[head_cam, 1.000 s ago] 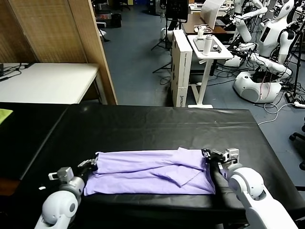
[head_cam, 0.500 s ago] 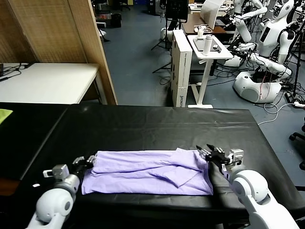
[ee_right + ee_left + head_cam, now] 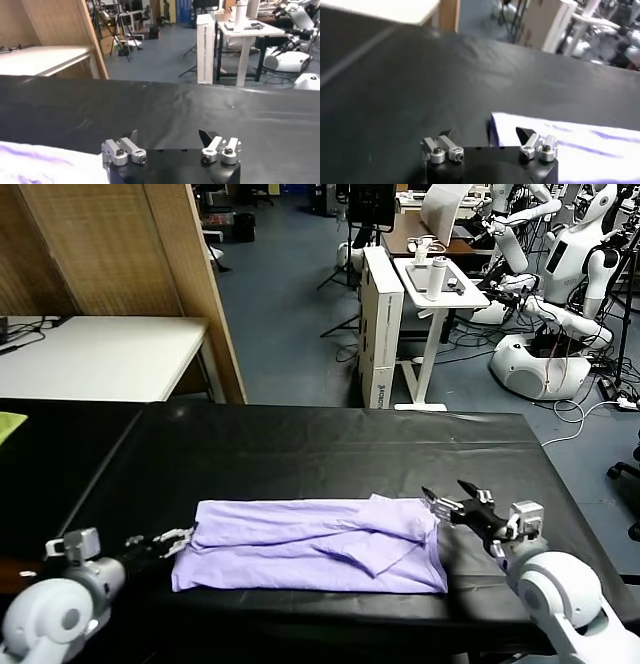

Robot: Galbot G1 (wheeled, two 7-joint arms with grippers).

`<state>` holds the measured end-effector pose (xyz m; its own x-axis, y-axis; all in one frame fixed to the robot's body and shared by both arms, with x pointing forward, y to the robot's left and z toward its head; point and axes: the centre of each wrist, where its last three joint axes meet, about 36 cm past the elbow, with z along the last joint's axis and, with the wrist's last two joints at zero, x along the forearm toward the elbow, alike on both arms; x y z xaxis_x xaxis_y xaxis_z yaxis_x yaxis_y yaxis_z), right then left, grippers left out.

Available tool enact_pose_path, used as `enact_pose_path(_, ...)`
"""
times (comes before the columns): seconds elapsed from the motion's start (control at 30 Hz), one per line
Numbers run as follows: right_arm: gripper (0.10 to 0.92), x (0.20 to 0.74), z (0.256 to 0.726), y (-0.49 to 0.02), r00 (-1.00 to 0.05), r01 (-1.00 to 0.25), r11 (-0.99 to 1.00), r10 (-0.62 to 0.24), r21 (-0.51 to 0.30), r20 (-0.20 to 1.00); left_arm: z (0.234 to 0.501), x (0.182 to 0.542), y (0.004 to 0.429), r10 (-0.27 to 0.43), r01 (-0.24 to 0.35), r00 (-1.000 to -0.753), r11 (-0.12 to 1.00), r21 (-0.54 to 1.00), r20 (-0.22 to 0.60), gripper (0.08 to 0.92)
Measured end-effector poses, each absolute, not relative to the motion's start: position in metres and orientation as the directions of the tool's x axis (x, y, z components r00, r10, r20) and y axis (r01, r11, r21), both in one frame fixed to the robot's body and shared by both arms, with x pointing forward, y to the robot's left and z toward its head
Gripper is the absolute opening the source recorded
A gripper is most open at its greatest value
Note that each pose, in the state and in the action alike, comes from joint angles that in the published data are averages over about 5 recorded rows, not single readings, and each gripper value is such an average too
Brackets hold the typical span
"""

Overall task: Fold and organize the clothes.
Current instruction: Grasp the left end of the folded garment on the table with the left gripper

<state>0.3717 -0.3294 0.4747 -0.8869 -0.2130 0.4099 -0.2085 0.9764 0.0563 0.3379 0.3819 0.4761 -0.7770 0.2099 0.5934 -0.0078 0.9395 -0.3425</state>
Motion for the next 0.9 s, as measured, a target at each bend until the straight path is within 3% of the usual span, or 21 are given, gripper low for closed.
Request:
enact_pose_path(0.27, 0.907, 0.371, 0.475, -0.330, -0.886, -0.207, 0.977, -0.210, 0.051, 0.413, 0.472, 0.335, 0.392, 0.294, 0.021, -0.773, 0.898, -0.440, 0.563, 0.907)
enact_pose_path(0.9, 0.907, 0.369, 0.469, -0.331, -0.881, -0.200, 0.979, -0.201, 0.047, 0.429, 0.448, 0.331, 0.390, 0.329, 0.025, -0.743, 0.884, -0.467, 0.583, 0.907)
